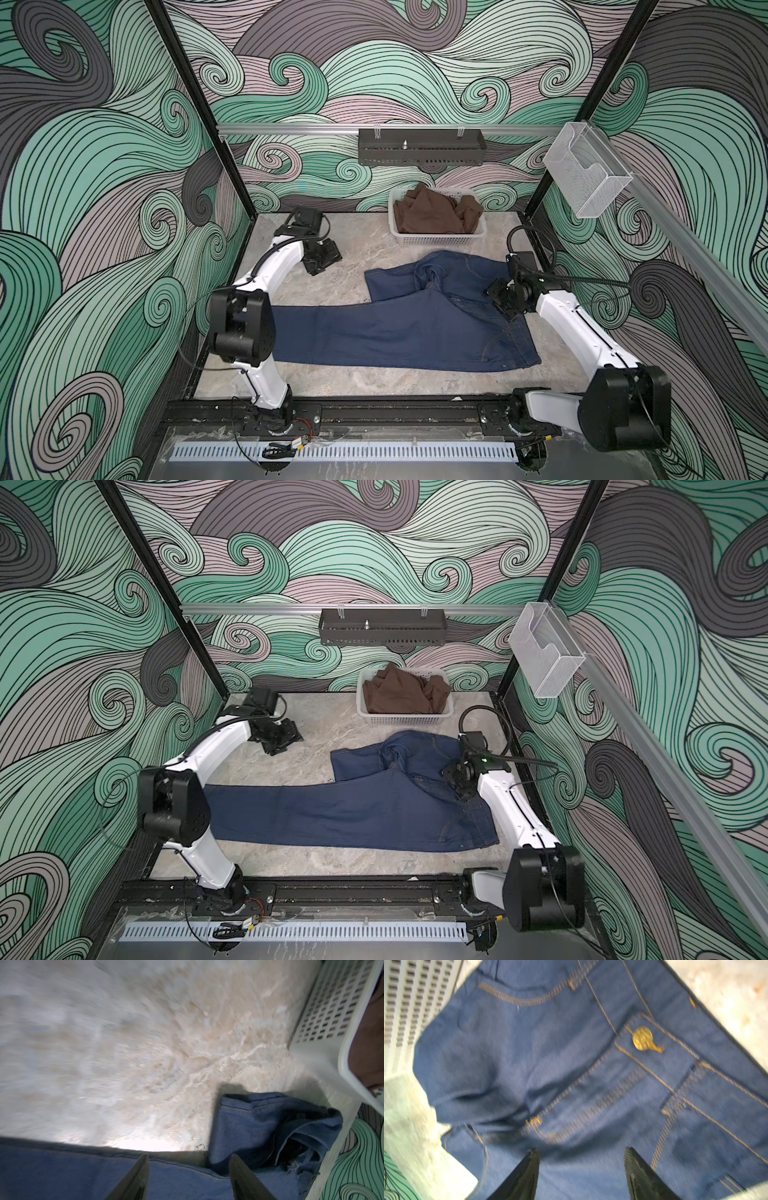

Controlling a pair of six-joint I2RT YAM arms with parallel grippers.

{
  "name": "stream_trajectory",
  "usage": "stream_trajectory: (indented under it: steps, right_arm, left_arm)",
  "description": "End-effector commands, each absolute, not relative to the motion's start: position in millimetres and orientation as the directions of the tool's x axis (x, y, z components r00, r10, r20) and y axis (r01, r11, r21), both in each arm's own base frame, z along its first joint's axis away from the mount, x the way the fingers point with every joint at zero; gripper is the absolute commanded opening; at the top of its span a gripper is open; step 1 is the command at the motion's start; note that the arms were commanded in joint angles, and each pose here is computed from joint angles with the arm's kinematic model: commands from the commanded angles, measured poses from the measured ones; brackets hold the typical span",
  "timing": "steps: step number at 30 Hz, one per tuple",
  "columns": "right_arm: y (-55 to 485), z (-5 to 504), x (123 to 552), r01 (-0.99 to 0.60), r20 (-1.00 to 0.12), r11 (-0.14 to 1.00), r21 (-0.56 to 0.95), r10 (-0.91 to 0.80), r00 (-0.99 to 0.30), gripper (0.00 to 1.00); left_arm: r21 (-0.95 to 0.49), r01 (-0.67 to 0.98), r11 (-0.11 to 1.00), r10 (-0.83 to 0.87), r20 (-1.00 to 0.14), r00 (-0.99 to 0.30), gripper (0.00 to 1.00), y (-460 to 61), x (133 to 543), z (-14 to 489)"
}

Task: Fold and stack the trousers
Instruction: Flatten out the trousers at the center of the table.

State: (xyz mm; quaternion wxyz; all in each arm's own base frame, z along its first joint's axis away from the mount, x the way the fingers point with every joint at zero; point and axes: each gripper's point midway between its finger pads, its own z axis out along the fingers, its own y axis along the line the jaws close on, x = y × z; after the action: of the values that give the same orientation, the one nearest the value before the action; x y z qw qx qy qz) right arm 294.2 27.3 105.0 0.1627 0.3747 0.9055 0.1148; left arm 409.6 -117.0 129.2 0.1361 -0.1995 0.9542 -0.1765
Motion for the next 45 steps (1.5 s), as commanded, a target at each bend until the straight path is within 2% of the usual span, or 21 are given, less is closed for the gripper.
stream_trajectory:
  steps: [1, 8, 16, 19, 23, 26, 28, 36, 45]
  right_arm:
    - [26.4, 96.4, 308.6, 0.655, -0.182, 0.683, 0.323, 0.724, -0.665, 0.65]
    - [26.3, 78.8, 326.5, 0.677, -0.154, 0.674, 0.296, 0.733, -0.662, 0.65]
    - [26.6, 55.4, 338.4, 0.686, -0.124, 0.673, 0.277, 0.733, -0.669, 0.59]
    - [25.1, 45.7, 338.9, 0.691, -0.106, 0.673, 0.264, 0.732, -0.673, 0.56]
    - [18.9, 36.9, 333.3, 0.699, -0.095, 0.673, 0.241, 0.733, -0.673, 0.54]
    - [12.0, 34.8, 325.0, 0.71, -0.099, 0.666, 0.228, 0.742, -0.664, 0.54]
    - [7.1, 34.3, 319.1, 0.718, -0.101, 0.66, 0.221, 0.747, -0.657, 0.55]
    - [-9.8, 33.6, 295.6, 0.741, -0.118, 0.647, 0.177, 0.762, -0.637, 0.61]
    - [-15.7, 26.0, 277.0, 0.748, -0.112, 0.653, 0.119, 0.757, -0.644, 0.61]
  left_arm:
    - [-0.442, -0.262, 0.858, -0.341, -0.108, -0.934, 0.65, -164.0, 413.7, 115.5]
    - [-0.412, -0.207, 0.888, -0.23, -0.007, -0.973, 0.65, -207.5, 403.1, 62.8]
    - [-0.355, -0.23, 0.906, -0.228, 0.05, -0.972, 0.57, -207.4, 394.6, 17.0]
    - [-0.374, -0.235, 0.897, -0.233, 0.052, -0.971, 0.46, -213.2, 398.6, 11.5]
    - [-0.404, -0.225, 0.887, -0.228, 0.039, -0.973, 0.18, -221.9, 404.5, 11.9]
    - [-0.425, -0.202, 0.882, -0.221, 0.004, -0.975, 0.05, -226.1, 412.9, 23.1]
    - [-0.442, -0.182, 0.878, -0.217, -0.029, -0.976, 0.0, -228.9, 419.5, 34.5]
    - [-0.429, -0.115, 0.896, -0.207, -0.175, -0.963, 0.0, -217.5, 435.6, 95.9]
    - [-0.237, -0.046, 0.97, -0.154, -0.461, -0.874, 0.0, -157.6, 449.3, 200.9]
